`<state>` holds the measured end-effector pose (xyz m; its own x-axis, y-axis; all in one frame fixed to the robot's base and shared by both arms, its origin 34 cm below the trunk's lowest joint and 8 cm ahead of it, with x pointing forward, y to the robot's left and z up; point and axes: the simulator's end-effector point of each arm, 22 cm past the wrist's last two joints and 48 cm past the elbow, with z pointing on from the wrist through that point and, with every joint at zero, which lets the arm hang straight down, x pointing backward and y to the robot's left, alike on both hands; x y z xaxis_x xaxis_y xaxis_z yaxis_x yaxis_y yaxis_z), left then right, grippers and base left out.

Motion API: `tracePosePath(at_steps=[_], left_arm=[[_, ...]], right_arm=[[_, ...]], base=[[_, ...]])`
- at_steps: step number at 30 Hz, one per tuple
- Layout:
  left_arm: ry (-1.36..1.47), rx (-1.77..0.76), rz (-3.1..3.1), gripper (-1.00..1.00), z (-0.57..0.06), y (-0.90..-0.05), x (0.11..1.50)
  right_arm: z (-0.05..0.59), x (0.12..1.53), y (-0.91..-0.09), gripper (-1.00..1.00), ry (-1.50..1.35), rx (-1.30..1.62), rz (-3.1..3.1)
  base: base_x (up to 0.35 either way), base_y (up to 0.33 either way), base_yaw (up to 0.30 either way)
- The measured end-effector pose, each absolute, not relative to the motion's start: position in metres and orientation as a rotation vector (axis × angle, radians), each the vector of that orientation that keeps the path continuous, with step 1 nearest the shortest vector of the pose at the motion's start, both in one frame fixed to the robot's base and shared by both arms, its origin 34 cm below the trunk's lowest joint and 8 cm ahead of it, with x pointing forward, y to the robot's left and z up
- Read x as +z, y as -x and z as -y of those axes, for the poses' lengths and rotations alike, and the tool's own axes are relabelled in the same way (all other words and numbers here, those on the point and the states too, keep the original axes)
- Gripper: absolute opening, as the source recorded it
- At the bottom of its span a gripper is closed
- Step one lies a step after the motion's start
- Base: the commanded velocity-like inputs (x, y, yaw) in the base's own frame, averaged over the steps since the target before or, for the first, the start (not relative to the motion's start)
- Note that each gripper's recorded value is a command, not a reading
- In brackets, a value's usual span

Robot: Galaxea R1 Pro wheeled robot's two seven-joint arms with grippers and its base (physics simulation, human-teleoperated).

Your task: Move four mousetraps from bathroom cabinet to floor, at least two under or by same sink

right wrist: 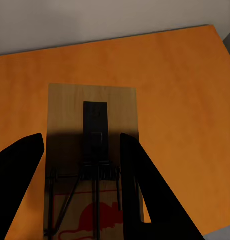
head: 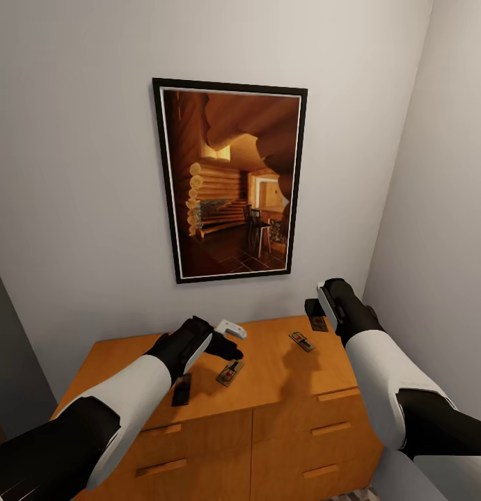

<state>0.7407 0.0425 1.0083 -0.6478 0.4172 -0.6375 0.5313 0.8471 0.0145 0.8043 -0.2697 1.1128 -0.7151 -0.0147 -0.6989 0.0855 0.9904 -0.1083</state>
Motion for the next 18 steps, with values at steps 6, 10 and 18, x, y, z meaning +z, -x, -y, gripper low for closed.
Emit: tracePosePath(at_steps=[6, 10, 18], left_arm=[[-0.697, -0.250, -2.370, 1.00, -0.0396, -0.7377, 1.0064], [-0.701, -0.257, -2.341, 1.00, -0.0368, -0.7411, 1.0100], [-0.703, -0.259, -2.325, 1.00, -0.0351, -0.7432, 1.0128]], right_arm=[[0.2697, 1.1128, -0.8043, -1.00, -0.049, -0.170, -2.362], [0.2697, 1.1129, -0.8044, -1.00, -0.050, -0.169, -2.361], [0.2697, 1.1135, -0.8048, -1.00, -0.048, -0.171, -2.359]], base=[[0.000, 0.000, 0.000], [0.000, 0.000, 0.000], [0.000, 0.000, 0.000]])
